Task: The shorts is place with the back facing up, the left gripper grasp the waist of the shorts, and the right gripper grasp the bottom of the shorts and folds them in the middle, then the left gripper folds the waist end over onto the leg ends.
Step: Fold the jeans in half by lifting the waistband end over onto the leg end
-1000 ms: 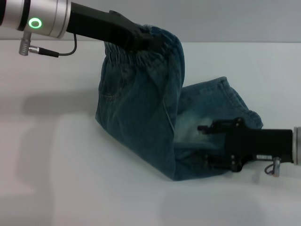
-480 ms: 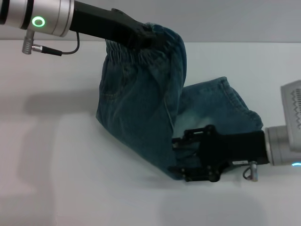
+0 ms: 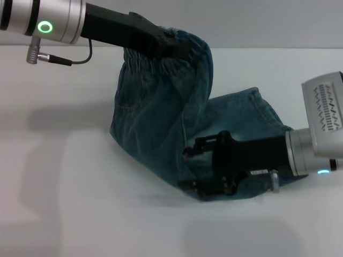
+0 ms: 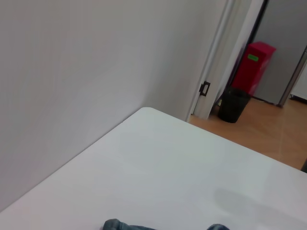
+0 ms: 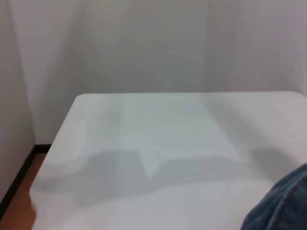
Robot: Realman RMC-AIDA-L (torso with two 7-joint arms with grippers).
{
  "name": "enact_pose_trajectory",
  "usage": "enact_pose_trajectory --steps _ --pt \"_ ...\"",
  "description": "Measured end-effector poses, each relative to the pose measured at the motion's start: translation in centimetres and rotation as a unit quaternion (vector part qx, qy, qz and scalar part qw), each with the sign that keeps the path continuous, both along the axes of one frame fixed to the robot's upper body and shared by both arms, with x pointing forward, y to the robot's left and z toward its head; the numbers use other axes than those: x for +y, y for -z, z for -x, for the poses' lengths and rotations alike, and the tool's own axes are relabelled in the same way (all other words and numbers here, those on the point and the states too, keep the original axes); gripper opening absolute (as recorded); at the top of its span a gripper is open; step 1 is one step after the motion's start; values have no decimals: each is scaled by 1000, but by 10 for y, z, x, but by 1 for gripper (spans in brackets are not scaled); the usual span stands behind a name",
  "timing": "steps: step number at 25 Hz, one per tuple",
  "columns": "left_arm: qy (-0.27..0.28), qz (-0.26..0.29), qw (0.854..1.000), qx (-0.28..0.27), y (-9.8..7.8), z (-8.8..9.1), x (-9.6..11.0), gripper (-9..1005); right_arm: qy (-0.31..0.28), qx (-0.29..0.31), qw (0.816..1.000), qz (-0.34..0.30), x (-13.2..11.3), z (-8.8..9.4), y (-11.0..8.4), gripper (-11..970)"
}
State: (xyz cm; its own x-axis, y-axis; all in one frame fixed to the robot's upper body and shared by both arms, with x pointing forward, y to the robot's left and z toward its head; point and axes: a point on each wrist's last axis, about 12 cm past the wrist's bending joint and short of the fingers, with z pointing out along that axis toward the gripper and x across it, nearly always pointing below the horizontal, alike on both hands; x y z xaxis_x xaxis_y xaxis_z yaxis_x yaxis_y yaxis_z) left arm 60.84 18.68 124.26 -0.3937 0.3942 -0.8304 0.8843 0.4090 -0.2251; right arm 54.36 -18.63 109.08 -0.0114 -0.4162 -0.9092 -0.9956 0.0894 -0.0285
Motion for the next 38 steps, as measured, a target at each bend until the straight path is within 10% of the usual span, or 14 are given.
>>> enact_pose_trajectory --steps 38 --pt "20 -4 1000 -1 2 3 -8 43 0 -30 999 23 56 -31 -22 617"
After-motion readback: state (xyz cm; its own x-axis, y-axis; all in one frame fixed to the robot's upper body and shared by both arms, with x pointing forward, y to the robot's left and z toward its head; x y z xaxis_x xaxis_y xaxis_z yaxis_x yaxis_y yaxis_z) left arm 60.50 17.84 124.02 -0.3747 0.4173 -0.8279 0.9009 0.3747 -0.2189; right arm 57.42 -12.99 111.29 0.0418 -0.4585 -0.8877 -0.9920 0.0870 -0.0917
